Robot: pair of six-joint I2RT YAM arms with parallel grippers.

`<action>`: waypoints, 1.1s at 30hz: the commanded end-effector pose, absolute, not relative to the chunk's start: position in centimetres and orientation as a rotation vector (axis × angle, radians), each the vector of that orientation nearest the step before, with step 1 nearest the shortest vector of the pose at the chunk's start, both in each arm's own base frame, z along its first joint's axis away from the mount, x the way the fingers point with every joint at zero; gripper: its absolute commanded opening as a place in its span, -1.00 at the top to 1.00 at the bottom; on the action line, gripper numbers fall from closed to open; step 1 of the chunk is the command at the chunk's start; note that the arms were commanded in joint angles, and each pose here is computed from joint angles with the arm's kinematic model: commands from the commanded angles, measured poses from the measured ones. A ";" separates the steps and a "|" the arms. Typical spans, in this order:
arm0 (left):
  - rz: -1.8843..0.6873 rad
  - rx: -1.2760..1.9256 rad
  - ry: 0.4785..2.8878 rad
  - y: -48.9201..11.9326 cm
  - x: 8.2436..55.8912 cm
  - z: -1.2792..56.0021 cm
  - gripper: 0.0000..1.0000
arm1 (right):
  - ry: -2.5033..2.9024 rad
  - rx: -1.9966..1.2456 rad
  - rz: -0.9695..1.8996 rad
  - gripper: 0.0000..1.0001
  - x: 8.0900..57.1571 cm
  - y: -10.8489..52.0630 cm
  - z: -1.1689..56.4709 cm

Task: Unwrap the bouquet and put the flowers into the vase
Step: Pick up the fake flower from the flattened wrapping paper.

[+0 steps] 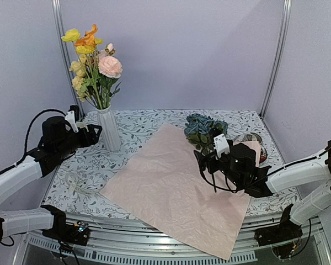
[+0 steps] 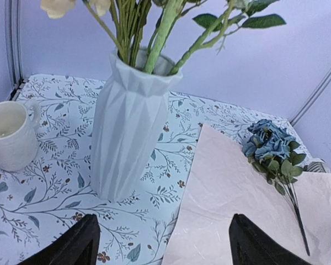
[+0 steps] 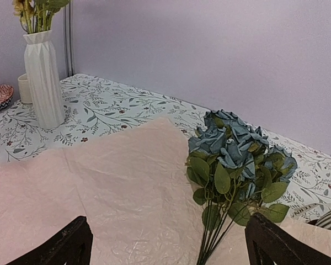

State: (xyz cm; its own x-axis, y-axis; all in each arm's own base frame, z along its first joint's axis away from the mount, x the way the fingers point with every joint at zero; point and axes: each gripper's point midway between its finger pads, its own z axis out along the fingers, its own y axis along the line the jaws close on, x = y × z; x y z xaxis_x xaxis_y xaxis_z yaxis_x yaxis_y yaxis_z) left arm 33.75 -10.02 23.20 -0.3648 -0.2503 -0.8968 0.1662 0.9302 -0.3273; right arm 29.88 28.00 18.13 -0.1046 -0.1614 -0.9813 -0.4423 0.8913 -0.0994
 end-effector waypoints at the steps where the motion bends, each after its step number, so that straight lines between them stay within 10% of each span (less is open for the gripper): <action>1: -0.534 -0.073 1.872 -10.9 33.5 21.6 -0.67 | 1.701 -0.323 0.254 -0.98 31.2 25.1 19.2; 33: -0.568 -0.103 2.012 -11.4 33.1 18.6 -0.96 | 2.540 -0.224 0.423 0.09 29.3 23.0 5.6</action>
